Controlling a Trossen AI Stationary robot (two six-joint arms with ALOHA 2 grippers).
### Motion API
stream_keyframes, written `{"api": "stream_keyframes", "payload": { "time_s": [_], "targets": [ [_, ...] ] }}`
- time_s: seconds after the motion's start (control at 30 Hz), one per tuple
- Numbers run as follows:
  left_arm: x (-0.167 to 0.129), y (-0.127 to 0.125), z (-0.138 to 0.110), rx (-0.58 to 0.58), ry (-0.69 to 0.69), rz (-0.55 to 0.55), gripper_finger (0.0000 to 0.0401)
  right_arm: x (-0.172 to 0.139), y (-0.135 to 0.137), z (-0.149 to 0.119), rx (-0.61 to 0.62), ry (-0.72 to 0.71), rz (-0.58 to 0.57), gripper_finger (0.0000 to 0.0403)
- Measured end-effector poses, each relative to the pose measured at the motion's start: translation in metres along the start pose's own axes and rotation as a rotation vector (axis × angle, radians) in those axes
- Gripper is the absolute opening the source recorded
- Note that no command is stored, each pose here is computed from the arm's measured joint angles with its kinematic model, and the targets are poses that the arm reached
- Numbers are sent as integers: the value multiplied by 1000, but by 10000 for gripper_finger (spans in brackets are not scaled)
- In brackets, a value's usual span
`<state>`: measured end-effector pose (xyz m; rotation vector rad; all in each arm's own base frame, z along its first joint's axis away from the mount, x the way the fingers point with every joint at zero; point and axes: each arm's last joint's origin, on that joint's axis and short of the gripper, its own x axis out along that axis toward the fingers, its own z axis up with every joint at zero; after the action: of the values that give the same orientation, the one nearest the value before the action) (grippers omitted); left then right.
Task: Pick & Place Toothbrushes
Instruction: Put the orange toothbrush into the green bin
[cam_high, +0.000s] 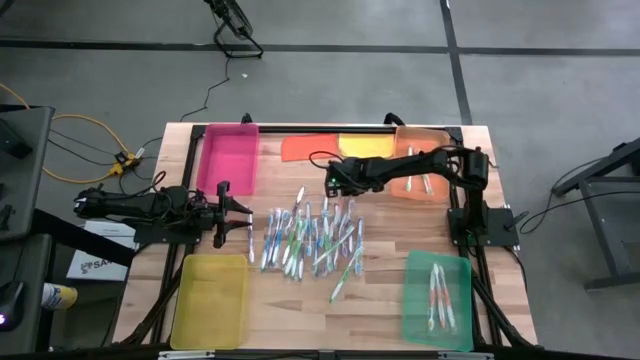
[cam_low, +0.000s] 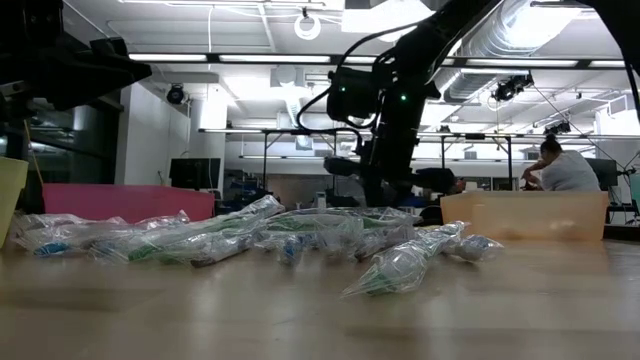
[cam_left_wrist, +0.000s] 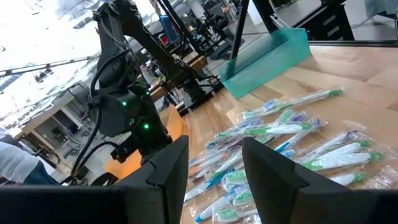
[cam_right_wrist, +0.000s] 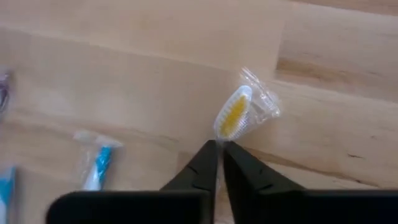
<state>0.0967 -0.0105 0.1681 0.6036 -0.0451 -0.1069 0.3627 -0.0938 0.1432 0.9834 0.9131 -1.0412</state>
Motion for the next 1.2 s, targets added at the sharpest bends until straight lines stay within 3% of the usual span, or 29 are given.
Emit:
{"api": "stream_keyframes", "payload": {
  "time_s": [0.13,0.37,0.53,0.77,0.93,1.2],
  "targets": [
    [0,0,0,0,0,0,147,-14,4,0,-32,8,61,4],
    [0,0,0,0,0,0,147,-85,-5,-2,-113,20,149,3],
    [0,0,0,0,0,0,147,-141,-30,-21,-204,78,98,3],
    [0,0,0,0,0,0,147,-201,-68,-75,-229,164,-43,2],
    [0,0,0,0,0,0,147,-213,-86,-115,-175,216,-121,2],
    [0,0,0,0,1,-1,147,-198,-113,-174,-131,317,-212,2]
  ]
}}
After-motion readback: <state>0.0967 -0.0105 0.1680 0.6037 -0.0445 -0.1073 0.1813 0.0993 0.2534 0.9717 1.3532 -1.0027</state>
